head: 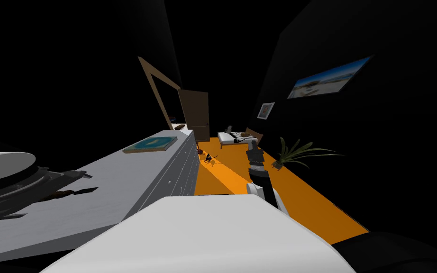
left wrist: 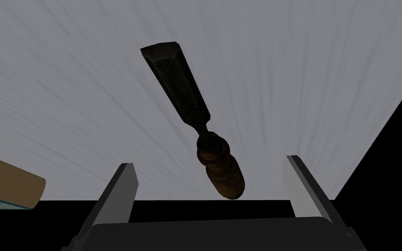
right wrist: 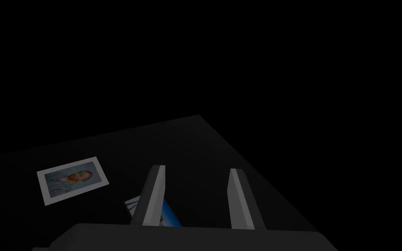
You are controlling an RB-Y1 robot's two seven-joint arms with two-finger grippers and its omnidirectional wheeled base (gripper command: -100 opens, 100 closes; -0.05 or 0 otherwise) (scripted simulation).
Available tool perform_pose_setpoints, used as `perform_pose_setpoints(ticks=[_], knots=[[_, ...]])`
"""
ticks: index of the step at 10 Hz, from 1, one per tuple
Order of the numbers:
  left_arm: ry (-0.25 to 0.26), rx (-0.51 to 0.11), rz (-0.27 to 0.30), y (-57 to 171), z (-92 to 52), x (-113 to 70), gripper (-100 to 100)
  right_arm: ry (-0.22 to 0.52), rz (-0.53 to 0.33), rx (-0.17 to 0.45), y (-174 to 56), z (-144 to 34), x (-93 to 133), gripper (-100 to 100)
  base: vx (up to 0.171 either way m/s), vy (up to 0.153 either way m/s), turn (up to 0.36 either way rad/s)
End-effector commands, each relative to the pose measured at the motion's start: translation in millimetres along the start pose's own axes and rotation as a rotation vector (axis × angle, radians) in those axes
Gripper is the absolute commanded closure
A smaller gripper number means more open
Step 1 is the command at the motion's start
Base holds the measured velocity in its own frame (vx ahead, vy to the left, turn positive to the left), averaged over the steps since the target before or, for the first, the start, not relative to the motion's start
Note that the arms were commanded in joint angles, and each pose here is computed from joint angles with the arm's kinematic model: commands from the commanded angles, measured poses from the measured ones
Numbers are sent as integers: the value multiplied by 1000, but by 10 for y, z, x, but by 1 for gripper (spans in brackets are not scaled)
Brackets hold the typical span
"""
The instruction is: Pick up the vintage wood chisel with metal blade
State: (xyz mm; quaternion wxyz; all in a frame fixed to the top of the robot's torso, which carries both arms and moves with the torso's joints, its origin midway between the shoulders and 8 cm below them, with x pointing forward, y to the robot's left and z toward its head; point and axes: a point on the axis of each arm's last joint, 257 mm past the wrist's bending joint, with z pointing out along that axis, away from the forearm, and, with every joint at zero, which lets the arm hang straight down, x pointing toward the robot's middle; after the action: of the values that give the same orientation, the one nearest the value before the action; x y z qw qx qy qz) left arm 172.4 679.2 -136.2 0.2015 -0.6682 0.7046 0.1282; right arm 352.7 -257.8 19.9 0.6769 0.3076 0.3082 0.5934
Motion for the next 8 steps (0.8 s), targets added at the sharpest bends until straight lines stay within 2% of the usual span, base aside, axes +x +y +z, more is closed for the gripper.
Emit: perform_pose_setpoints(ticks=[1, 2, 5, 6, 7, 8], knots=[[0, 0, 0, 0, 0, 0, 0, 0, 0, 0, 0, 0, 0, 0, 0, 0, 0], [2, 9, 16, -8, 94, 6, -100, 0, 0, 0, 0, 0, 0, 0, 42, 2, 113], [4, 21, 40, -16, 235, 19, -100, 0, 0, 0, 0, 0, 0, 0, 70, -11, 103], [4, 17, 33, -15, 204, 19, -100, 0, 0, 0, 0, 0, 0, 0, 24, -7, 14], [4, 19, 36, -18, 209, 18, 100, 0, 0, 0, 0, 0, 0, 0, 0, 0, 0], [4, 19, 35, -18, 208, 18, 100, 0, 0, 0, 0, 0, 0, 0, 1, 0, 10]])
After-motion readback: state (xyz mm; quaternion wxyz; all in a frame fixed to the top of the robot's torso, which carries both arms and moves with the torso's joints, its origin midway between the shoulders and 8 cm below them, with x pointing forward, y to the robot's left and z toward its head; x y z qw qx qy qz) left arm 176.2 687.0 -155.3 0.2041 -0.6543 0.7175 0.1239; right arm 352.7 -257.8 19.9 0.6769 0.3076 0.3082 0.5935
